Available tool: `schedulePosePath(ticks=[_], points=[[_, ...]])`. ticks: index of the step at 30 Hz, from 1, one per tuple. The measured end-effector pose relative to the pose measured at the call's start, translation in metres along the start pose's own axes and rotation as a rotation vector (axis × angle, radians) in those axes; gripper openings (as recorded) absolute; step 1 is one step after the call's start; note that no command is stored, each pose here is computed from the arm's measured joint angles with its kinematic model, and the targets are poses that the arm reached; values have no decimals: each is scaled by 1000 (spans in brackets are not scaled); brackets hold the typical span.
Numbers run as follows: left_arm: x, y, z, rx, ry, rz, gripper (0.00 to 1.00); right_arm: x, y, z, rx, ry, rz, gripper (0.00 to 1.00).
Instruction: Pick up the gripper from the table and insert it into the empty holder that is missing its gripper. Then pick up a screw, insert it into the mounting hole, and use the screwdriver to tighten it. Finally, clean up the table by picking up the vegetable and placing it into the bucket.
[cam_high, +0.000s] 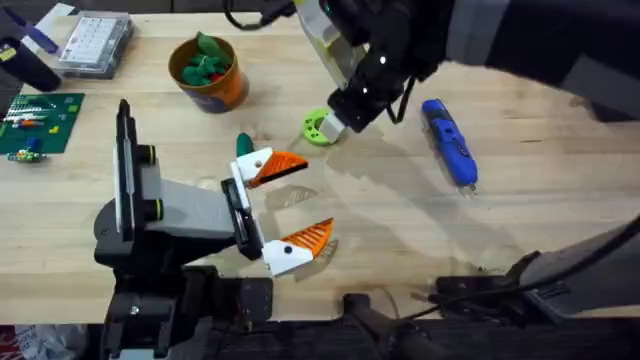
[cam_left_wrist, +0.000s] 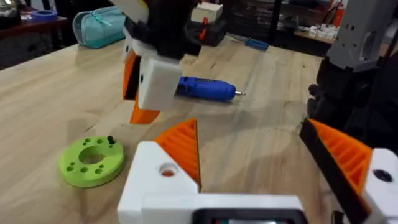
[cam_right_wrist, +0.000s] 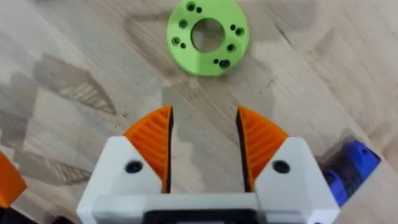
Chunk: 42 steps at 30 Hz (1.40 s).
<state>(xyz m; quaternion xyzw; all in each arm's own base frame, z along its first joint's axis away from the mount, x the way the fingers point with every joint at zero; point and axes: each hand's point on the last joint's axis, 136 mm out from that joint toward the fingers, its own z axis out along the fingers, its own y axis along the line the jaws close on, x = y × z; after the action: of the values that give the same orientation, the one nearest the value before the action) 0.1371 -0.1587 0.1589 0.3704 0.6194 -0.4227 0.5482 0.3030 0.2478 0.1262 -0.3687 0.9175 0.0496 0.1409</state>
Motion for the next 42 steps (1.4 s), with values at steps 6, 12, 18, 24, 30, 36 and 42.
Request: schedulePosePath(ticks=[6, 12, 18, 24, 30, 36, 42], points=[[0, 0, 0, 0, 0, 0, 990, -3, 0, 23, -23, -59, 17, 545], [0, 0, 0, 0, 0, 0, 990, -14, -17, 27, -13, -120, 59, 545], [0, 0, 0, 0, 0, 0, 990, -13, -26, 32, -6, -113, 83, 545], [0, 0, 0, 0, 0, 0, 990, -8, -24, 47, -15, -74, 82, 545], [0, 0, 0, 0, 0, 0, 990, -10, -21, 48, -17, -80, 74, 545], [0, 0, 0, 0, 0, 0, 990, -9, -19, 58, -20, -67, 71, 545], [0, 0, 0, 0, 0, 0, 990, -3, -19, 77, -28, -25, 74, 545]])
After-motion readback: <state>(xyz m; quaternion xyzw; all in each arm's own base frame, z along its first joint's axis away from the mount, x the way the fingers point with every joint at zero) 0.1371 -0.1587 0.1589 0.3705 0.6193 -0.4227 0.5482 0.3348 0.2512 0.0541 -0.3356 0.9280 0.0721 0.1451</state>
